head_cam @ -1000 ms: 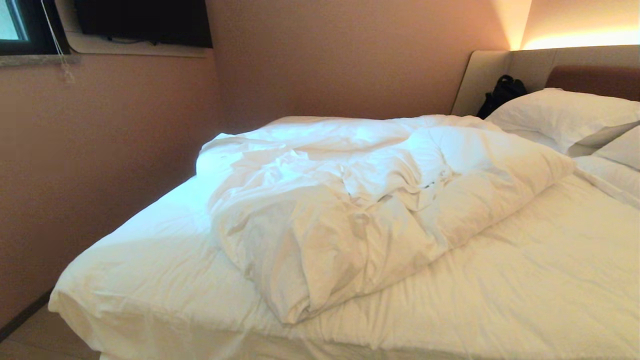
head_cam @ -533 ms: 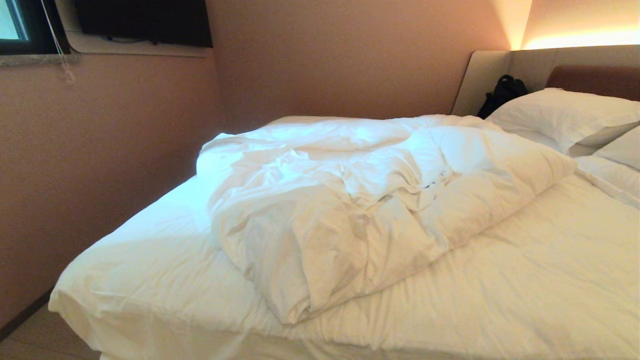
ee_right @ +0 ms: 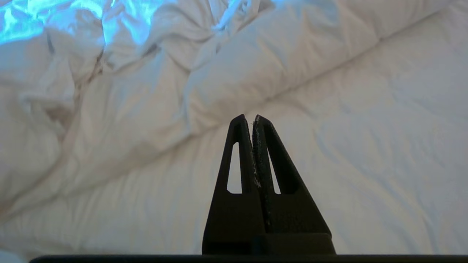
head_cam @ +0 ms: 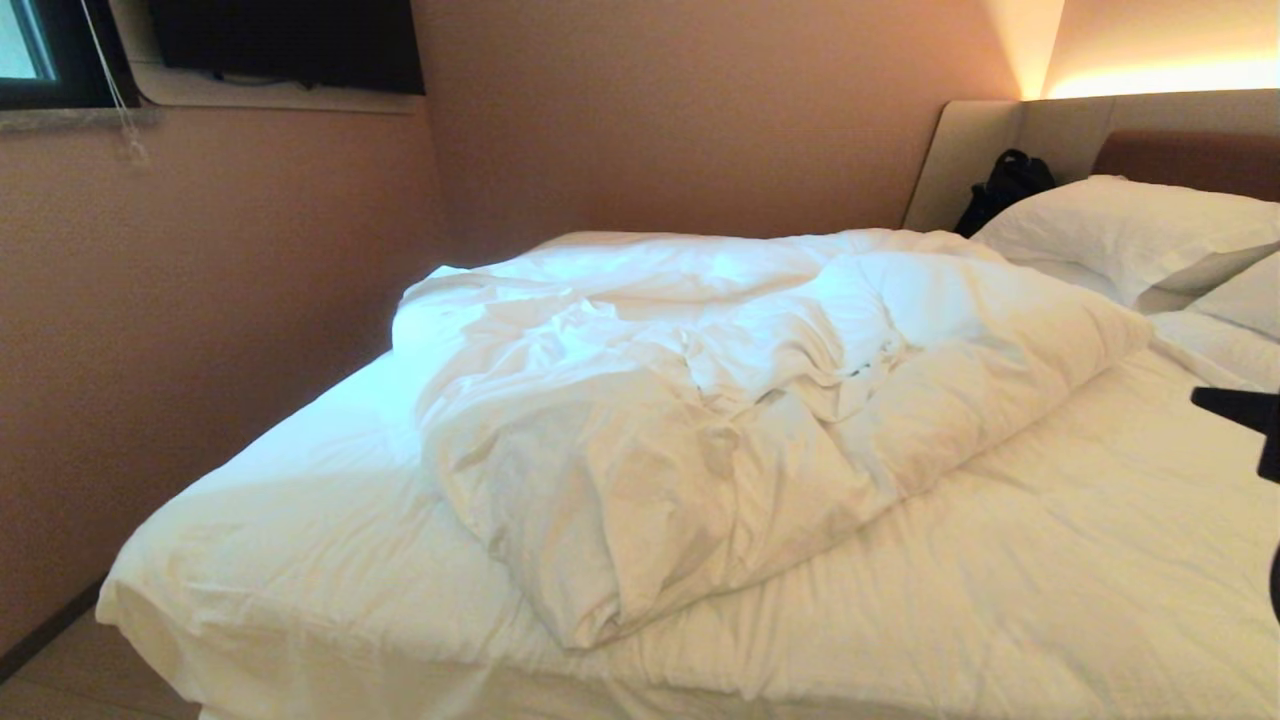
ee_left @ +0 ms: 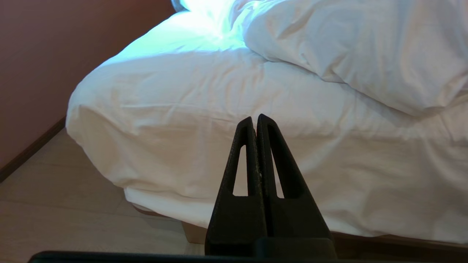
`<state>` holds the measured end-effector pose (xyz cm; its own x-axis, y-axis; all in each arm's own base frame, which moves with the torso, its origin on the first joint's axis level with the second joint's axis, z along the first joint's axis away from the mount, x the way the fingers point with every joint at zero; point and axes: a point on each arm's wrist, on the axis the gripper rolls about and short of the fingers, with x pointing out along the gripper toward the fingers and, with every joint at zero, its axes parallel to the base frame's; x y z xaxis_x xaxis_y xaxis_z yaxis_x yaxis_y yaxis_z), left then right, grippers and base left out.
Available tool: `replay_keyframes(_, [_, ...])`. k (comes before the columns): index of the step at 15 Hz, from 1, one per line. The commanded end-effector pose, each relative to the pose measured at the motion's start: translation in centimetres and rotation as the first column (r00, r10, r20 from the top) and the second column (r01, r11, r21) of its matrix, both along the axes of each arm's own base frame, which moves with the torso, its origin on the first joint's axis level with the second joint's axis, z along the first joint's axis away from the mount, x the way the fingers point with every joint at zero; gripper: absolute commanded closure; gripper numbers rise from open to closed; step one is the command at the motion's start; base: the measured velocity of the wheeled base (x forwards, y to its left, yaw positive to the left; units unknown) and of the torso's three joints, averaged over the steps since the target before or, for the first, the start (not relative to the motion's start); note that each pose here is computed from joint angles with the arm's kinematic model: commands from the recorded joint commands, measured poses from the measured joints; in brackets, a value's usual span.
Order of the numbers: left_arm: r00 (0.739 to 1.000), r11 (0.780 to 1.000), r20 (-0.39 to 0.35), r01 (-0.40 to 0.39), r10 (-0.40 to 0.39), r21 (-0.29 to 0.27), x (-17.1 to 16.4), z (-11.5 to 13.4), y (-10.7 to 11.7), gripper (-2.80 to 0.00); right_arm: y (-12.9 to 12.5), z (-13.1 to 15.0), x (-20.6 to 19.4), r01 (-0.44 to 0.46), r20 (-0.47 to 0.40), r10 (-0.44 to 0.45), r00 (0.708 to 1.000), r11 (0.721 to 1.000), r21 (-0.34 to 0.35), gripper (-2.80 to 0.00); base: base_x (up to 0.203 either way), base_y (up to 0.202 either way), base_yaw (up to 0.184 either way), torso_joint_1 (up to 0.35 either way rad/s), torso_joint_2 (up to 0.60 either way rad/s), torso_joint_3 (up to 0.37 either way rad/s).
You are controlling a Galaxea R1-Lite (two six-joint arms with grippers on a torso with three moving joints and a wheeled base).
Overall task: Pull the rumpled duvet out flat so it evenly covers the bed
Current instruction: Hold the folded corner of the quilt
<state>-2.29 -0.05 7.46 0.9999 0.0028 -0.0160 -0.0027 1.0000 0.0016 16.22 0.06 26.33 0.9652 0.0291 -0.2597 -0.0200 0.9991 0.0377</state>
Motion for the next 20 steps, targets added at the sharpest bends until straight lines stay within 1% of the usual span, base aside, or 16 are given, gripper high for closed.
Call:
replay_keyframes(1, [1.000,1.000,0.001,0.000,0.000,0.000,0.0,0.0,0.0,0.00,0.1,-0.2,3.2,-0.002,-0.054,0.003,0.999,1.000,0.011,0.00,0.000,0.000,0.000,0.000,0.00,0.000])
replay_keyframes(2, [1.000,1.000,0.001,0.000,0.000,0.000,0.0,0.0,0.0,0.00,0.2,0.1,3.7,-0.006,-0.050,0.006,0.999,1.000,0.015,0.00,0.000,0.000,0.000,0.000,0.00,0.000])
replay_keyframes(4, [1.000,1.000,0.000,0.000,0.000,0.000,0.0,0.0,0.0,0.00,0.4,-0.3,6.1,-0.010,-0.085,0.012,0.996,1.000,0.022,0.00,0.000,0.000,0.000,0.000,0.00,0.000])
replay_keyframes(6, [1.000,1.000,0.001,0.000,0.000,0.000,0.0,0.0,0.0,0.00,0.8,-0.4,8.3,-0.014,-0.104,0.018,0.994,0.999,0.045,0.00,0.000,0.000,0.000,0.000,0.00,0.000])
replay_keyframes(8, [1.000,1.000,0.001,0.000,0.000,0.000,0.0,0.0,0.0,0.00,1.1,-0.9,9.6,-0.010,-0.126,0.019,0.992,0.997,0.078,0.00,0.000,0.000,0.000,0.000,0.00,0.000])
replay_keyframes(11, [1.000,1.000,0.001,0.000,0.000,0.000,0.0,0.0,0.0,0.00,1.8,-2.2,11.7,-0.014,-0.162,0.032,0.986,0.994,0.111,0.00,0.000,0.000,0.000,0.000,0.00,0.000])
replay_keyframes(13, [1.000,1.000,0.001,0.000,0.000,0.000,0.0,0.0,0.0,0.00,2.5,-3.2,13.5,-0.026,-0.167,0.046,0.985,0.992,0.123,0.00,0.000,0.000,0.000,0.000,0.00,0.000])
replay_keyframes(15, [1.000,1.000,0.001,0.000,0.000,0.000,0.0,0.0,0.0,0.00,3.0,-3.4,14.3,-0.034,-0.165,0.056,0.985,0.991,0.133,0.00,0.000,0.000,0.000,0.000,0.00,0.000])
replay_keyframes(17, [1.000,1.000,0.001,0.000,0.000,0.000,0.0,0.0,0.0,0.00,3.7,-4.7,16.1,-0.037,-0.201,0.067,0.977,0.988,0.150,0.00,0.000,0.000,0.000,0.000,0.00,0.000])
replay_keyframes(20, [1.000,1.000,-0.001,0.000,0.000,0.000,0.0,0.0,0.0,0.00,4.6,-5.0,16.7,-0.040,-0.211,0.081,0.974,0.981,0.192,0.00,0.000,0.000,0.000,0.000,0.00,0.000])
